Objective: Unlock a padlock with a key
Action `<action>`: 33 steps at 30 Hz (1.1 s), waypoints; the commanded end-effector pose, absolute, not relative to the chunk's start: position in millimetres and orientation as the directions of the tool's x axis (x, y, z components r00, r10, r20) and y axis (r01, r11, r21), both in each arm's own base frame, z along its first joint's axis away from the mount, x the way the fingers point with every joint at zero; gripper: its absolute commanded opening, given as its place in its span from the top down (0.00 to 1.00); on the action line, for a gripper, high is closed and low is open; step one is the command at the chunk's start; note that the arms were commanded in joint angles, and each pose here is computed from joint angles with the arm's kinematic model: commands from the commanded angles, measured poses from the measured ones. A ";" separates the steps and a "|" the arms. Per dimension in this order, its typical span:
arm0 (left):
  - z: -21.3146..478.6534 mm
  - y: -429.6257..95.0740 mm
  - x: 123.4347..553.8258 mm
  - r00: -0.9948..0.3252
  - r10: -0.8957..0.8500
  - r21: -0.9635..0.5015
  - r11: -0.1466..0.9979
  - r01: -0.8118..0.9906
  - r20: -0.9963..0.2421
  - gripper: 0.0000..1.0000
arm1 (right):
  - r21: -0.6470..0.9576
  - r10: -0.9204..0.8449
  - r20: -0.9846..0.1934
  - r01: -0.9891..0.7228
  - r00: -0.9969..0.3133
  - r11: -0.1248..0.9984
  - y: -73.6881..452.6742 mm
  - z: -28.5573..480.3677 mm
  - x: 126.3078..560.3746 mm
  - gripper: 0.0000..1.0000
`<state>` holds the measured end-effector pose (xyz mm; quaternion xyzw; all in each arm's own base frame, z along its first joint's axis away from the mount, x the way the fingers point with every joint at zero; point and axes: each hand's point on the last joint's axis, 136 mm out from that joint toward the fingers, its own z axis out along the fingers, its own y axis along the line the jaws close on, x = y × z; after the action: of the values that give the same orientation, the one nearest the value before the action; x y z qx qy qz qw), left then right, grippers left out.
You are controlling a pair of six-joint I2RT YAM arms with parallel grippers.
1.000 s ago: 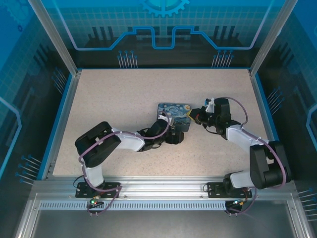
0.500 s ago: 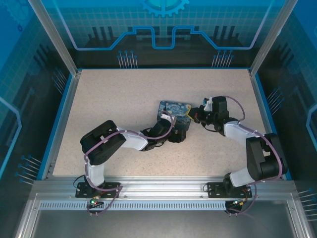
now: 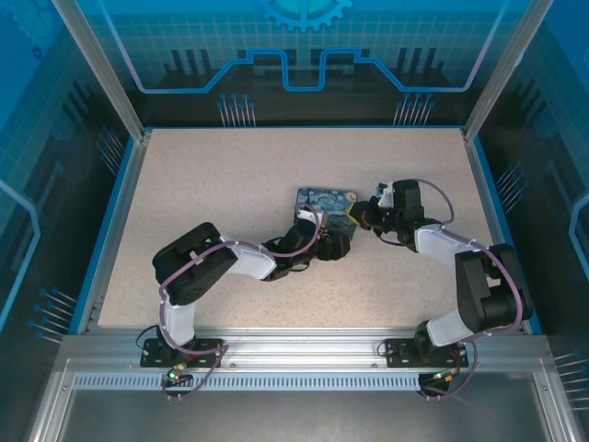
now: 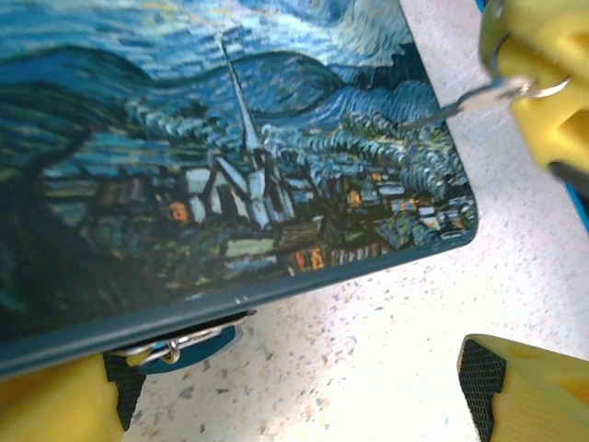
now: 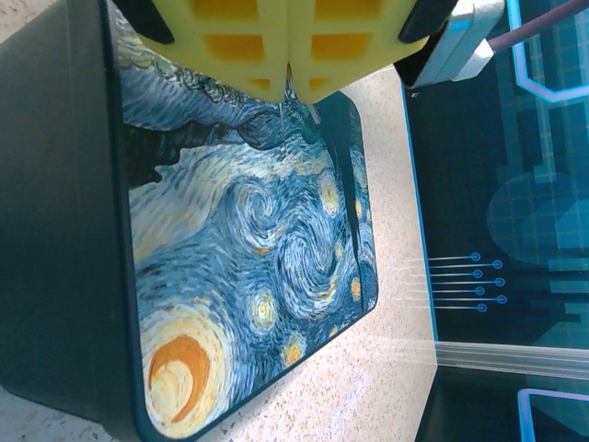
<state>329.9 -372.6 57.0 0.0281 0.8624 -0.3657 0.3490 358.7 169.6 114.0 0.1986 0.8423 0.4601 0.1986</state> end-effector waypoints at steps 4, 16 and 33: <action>73.8 -378.4 341.5 -0.740 -0.386 -0.750 0.617 0.237 -0.551 0.16 | 0.855 0.502 -0.169 0.127 -0.848 0.503 173.2 117.2 363.3 1.00; 49.2 -378.9 337.8 -0.765 -0.347 -0.722 0.658 0.214 -0.543 0.21 | 0.851 0.497 -0.167 0.131 -0.851 0.509 172.9 114.7 362.3 1.00; 78.5 -395.4 338.4 -0.737 -0.399 -0.768 0.590 0.250 -0.546 0.29 | 0.844 0.494 -0.164 0.138 -0.854 0.519 171.9 109.5 360.4 1.00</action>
<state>337.7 -391.2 57.8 -0.0313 0.8385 -0.4201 0.3457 358.6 169.5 108.8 0.1954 0.8457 0.4561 0.1962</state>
